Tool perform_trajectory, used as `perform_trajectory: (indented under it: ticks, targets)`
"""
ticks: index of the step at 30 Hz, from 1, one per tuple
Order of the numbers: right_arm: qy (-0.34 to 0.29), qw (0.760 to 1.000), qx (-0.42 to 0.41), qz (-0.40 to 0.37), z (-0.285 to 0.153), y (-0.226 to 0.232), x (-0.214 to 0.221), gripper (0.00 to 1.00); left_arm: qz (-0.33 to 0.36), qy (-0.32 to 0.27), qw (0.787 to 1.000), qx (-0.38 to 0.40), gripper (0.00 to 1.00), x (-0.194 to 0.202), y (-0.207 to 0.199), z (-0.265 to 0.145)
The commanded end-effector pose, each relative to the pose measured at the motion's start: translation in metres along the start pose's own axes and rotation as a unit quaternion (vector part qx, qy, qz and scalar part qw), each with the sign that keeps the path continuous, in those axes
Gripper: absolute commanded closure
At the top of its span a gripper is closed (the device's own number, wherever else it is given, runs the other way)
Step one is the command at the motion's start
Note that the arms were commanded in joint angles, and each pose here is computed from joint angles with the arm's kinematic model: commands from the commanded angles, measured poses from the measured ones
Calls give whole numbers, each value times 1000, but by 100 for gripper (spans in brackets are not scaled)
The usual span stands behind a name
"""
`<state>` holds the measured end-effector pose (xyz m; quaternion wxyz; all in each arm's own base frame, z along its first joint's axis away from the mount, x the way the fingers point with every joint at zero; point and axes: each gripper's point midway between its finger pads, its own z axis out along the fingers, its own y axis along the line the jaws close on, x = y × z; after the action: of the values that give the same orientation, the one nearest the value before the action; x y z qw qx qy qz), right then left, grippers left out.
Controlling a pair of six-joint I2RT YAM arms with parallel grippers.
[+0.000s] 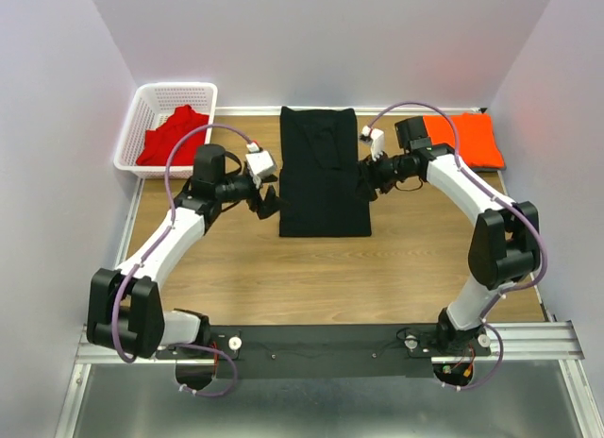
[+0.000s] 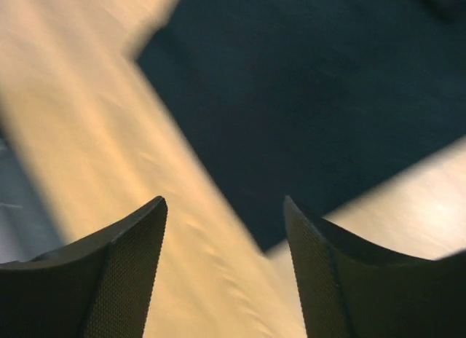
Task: Fold and stack the t-shirts
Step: Fold the folded rectangular tshirt in 1/3 of the way, then grab one side of the 2/3 rectangular tshirt with both arms
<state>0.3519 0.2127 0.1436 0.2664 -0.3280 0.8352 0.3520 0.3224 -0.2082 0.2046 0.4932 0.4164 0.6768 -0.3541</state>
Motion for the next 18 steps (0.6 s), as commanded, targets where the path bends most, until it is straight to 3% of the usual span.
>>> perform_trajectory:
  ticks: [1,2,3,4,7,11,14,18]
  targets:
    - [99,979,103,-146,-15,-42,35,39,224,111,968,-6,28,49,-2,1]
    - [109,974,113,-162,-14,-45,39,44,245,127,961,7,35,64,-10,2]
    - [121,970,109,-178,-8,-40,46,53,272,135,952,21,50,71,-19,5]
    - [125,967,111,-193,-6,-38,48,57,324,148,934,31,55,77,-29,12]
    - [151,957,103,-226,8,-27,67,62,360,167,917,47,68,101,-44,22]
    - [163,945,103,-265,22,-19,84,60,350,197,914,56,65,125,-40,35]
    - [177,941,100,-271,30,-22,102,58,347,213,912,52,56,136,-31,42]
    - [181,939,108,-272,45,-32,113,55,374,231,897,51,50,147,-19,48]
